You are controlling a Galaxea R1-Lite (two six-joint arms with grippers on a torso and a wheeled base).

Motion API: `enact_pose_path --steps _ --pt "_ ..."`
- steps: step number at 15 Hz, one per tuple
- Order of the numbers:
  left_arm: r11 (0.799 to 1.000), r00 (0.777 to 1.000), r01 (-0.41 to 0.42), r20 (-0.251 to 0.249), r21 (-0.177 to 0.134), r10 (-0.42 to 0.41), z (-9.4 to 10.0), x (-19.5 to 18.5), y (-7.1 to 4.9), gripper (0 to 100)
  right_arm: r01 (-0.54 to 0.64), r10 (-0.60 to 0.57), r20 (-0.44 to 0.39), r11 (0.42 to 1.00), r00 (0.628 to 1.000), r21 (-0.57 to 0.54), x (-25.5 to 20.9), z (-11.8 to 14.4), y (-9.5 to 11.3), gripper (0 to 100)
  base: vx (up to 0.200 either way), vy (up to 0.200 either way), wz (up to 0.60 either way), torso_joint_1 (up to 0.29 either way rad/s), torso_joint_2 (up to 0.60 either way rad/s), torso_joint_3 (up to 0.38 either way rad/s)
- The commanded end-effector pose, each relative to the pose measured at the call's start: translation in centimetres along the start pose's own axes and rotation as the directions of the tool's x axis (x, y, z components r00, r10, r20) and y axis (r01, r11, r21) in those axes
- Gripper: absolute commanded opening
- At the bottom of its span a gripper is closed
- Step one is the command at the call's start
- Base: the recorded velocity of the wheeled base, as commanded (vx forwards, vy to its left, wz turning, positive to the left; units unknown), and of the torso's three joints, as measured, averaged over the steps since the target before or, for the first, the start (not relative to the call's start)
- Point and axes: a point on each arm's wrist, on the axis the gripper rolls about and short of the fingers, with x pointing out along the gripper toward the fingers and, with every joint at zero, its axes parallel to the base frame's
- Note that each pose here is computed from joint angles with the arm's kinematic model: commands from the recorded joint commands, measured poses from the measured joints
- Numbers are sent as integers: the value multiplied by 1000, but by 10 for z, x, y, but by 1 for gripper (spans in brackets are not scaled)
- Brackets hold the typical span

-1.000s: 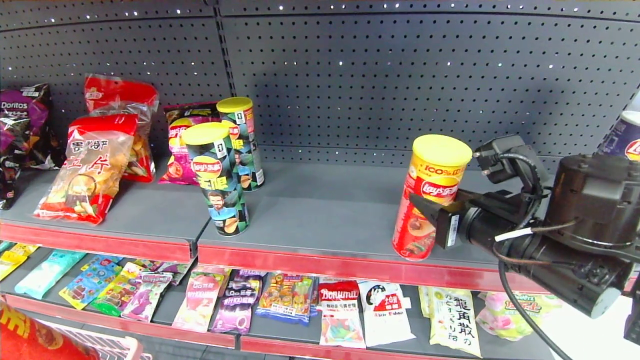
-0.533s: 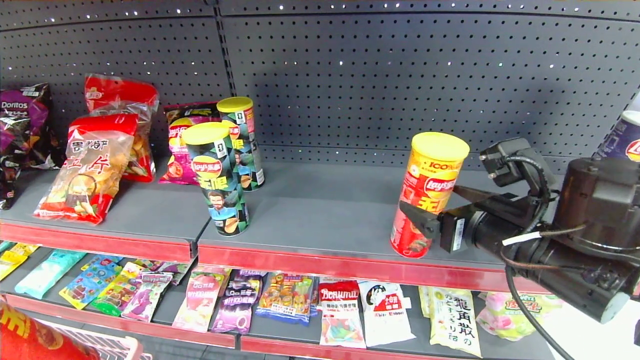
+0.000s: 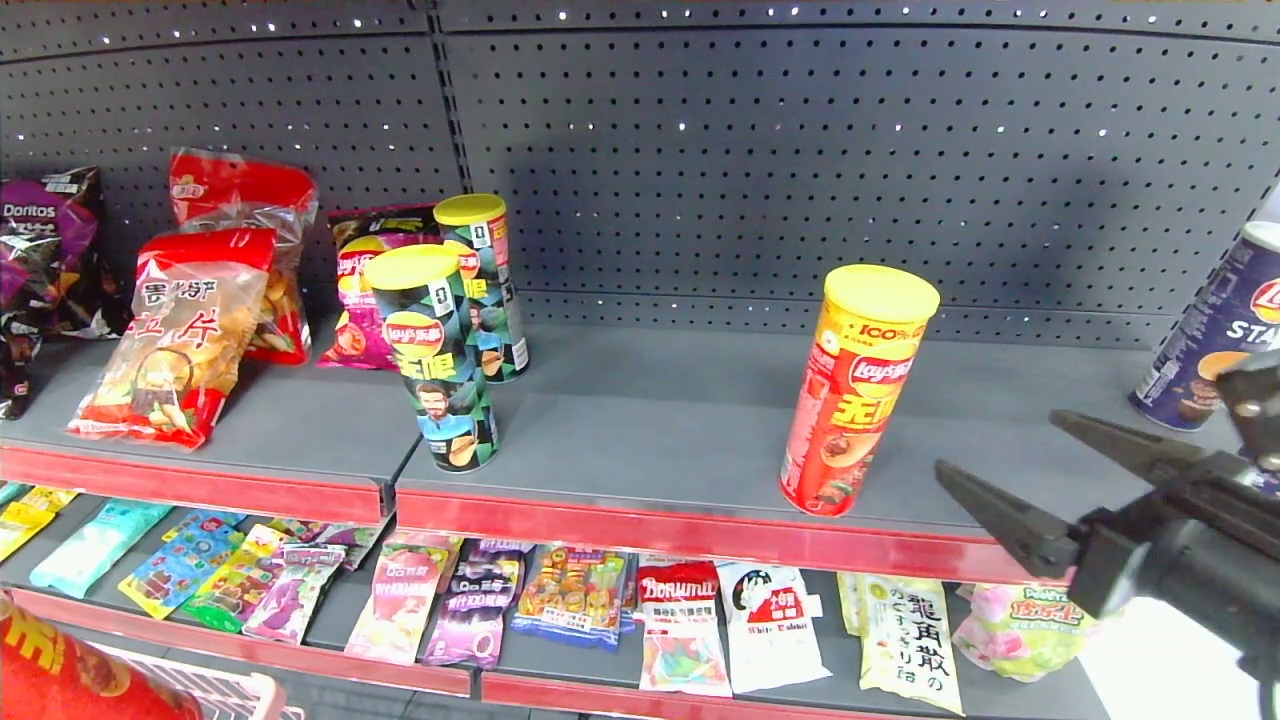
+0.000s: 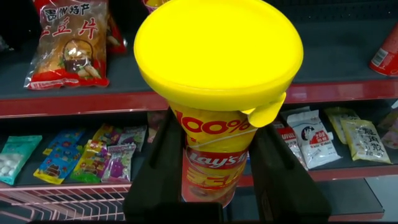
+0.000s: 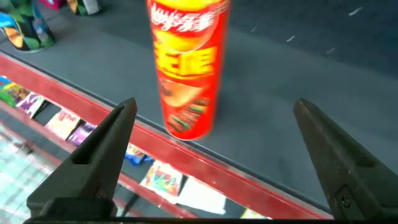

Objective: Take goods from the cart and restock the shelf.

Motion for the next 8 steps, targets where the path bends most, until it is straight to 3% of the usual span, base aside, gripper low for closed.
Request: enact_pose_path --steps 1,5,8 --pt "1000 1000 0 -12 0 0 0 2 0 0 83 -82 129 997 988 1 -65 -1 -30 100 0 0 0 0 0 0" --pt "997 997 73 -37 -3 -73 8 10 -1 0 158 -158 -36 987 987 -19 -149 -44 -38 100 0 0 0 0 0 0" --pt "991 989 132 -71 -11 -132 14 21 -1 0 319 -318 -146 947 937 -16 -181 -61 -33 100 0 0 0 0 0 0"
